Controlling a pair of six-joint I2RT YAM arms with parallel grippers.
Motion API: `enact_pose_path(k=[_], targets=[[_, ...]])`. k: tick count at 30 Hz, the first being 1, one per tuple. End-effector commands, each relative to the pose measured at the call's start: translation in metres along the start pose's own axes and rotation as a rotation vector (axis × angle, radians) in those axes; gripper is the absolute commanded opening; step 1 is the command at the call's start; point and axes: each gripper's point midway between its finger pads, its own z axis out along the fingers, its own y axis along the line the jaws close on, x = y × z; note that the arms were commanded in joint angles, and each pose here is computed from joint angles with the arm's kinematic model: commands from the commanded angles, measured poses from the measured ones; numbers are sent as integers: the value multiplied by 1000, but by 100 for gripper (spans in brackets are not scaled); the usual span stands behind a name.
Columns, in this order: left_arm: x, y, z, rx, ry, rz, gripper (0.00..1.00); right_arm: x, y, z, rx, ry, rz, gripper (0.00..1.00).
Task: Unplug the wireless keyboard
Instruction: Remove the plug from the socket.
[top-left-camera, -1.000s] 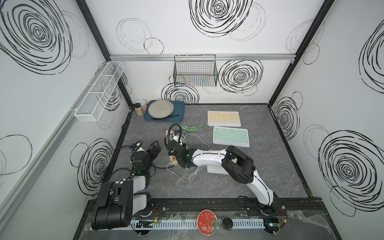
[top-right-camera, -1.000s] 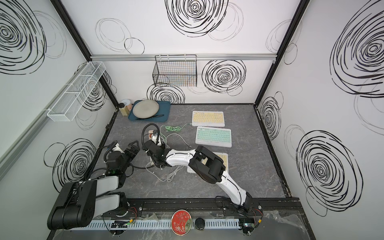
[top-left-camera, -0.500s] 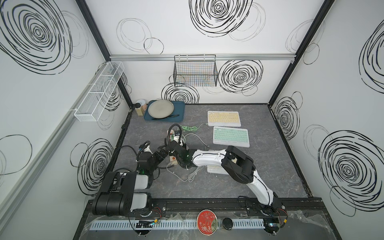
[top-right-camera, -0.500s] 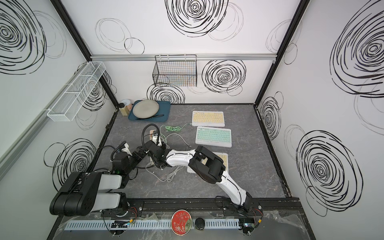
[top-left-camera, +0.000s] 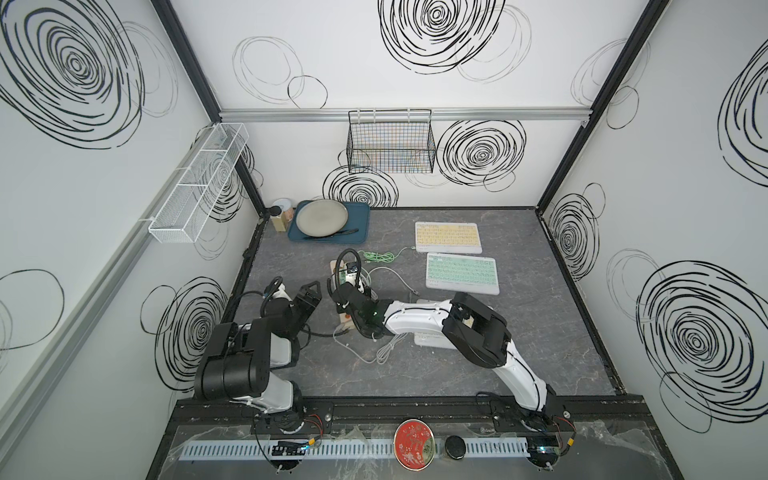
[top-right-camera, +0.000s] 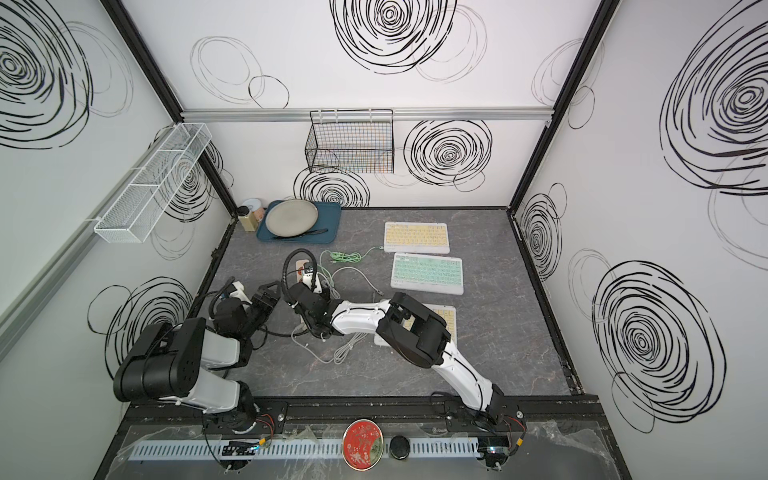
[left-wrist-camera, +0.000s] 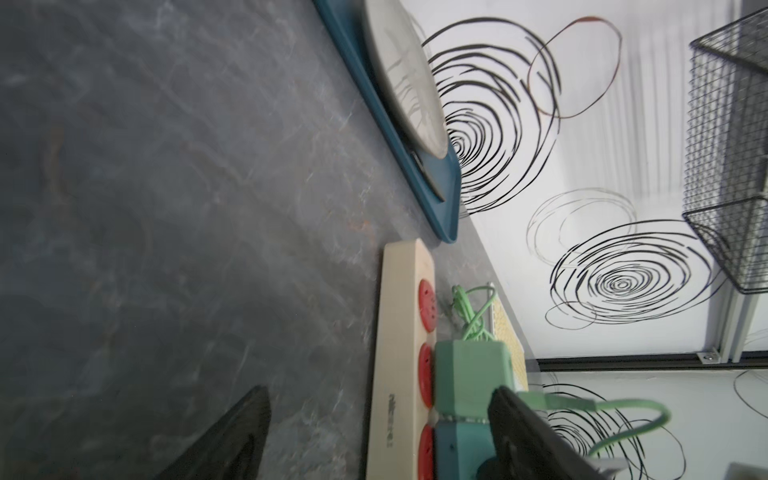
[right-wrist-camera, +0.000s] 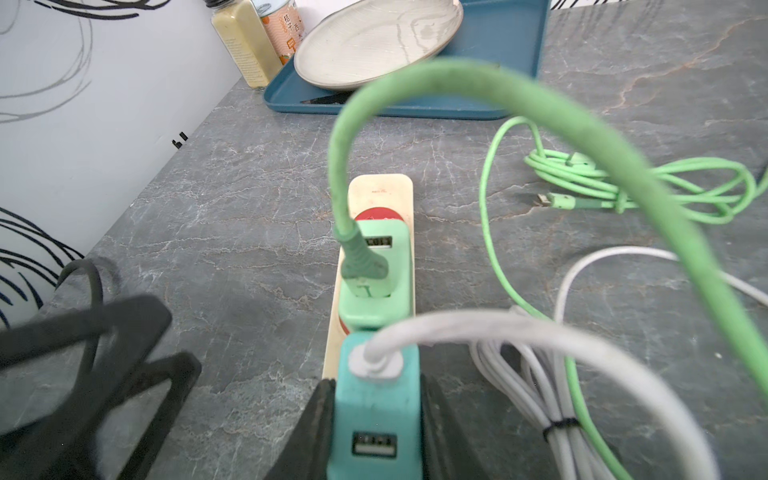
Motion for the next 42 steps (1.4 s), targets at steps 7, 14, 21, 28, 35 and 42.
enact_pose_path(k=[7, 14, 21, 28, 35, 42], targets=[[-24, -30, 19, 85, -2, 8, 83, 3, 18, -3, -106, -9, -62, 45], [-27, -37, 35, 97, 18, 2, 83, 8, 24, 2, -134, -14, -121, 42], [-36, -48, 50, 103, 7, 8, 83, 9, 13, 4, -111, -14, -135, 23], [-36, -62, 73, 135, 56, 15, 83, 13, 12, 3, -113, -15, -129, 21], [-26, -71, 101, 202, 104, -35, 50, 14, 17, -1, -126, -19, -128, 21], [-4, -70, 122, 184, 200, -15, 51, 14, 18, -5, -148, -28, -130, 20]])
